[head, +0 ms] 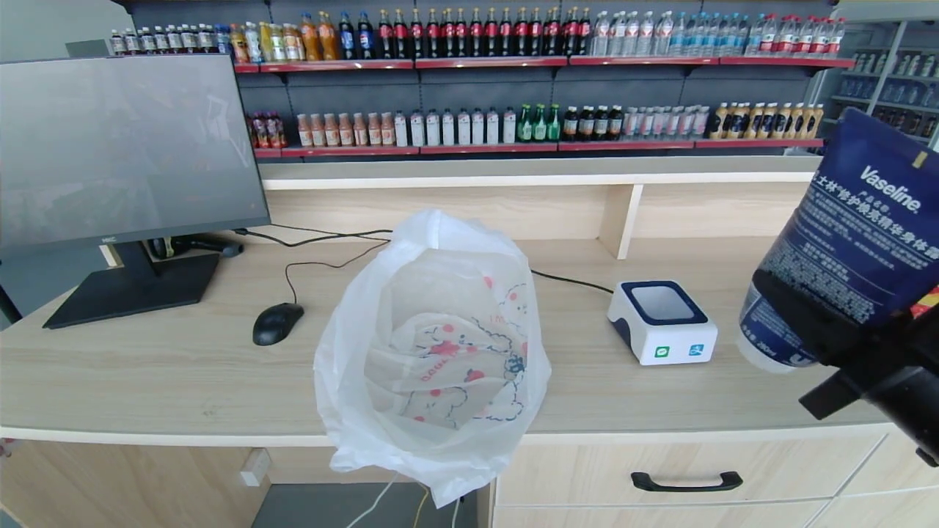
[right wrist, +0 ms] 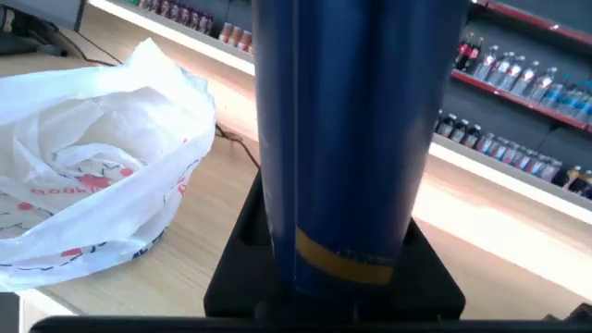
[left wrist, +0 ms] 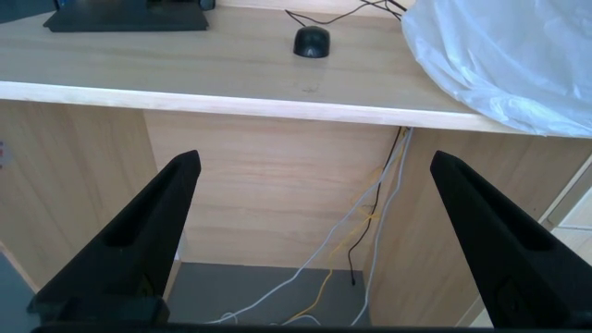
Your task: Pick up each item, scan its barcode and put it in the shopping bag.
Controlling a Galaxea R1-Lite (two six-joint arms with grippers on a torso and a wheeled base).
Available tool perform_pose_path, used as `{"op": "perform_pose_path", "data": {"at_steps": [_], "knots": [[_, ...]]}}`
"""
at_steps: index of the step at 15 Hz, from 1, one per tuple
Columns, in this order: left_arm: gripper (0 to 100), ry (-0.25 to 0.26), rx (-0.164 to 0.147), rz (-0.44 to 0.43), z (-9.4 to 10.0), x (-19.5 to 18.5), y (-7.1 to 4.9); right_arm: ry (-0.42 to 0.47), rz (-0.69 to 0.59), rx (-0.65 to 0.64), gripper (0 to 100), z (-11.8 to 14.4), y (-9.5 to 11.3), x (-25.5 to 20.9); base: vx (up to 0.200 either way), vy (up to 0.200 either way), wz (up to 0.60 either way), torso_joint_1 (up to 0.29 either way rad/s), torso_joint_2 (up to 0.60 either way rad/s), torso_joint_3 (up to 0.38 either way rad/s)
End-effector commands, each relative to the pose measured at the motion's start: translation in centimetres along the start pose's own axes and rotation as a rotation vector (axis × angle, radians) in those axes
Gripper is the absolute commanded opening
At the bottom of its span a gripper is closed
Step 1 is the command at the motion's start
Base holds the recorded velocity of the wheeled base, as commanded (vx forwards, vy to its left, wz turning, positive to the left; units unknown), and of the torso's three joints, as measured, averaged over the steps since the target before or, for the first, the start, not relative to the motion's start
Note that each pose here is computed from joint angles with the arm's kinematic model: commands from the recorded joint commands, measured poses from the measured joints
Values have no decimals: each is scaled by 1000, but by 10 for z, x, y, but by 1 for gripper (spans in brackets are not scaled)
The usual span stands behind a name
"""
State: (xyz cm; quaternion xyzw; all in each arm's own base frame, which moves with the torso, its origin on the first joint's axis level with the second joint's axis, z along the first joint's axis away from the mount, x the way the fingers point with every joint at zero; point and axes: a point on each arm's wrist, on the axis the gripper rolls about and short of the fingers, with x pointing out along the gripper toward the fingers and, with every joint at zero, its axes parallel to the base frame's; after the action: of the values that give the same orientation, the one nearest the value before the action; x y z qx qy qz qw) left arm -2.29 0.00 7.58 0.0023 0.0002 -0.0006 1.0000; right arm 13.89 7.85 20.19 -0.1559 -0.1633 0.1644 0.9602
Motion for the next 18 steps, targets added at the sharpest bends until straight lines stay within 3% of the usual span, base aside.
{"op": "perform_pose_path", "data": {"at_steps": [1,4,18], "knots": [[100,0,0,0,0,0,0,7,-55,115,0,10,-16,-17,0,0,0,0,0,0],[100,0,0,0,0,0,0,51,-43,246,0,9,-17,-31,0,0,0,0,0,0],[100,0,0,0,0,0,0,136,-68,275,0,-6,-16,-24,-14,14,0,-2,-1,1]]}}
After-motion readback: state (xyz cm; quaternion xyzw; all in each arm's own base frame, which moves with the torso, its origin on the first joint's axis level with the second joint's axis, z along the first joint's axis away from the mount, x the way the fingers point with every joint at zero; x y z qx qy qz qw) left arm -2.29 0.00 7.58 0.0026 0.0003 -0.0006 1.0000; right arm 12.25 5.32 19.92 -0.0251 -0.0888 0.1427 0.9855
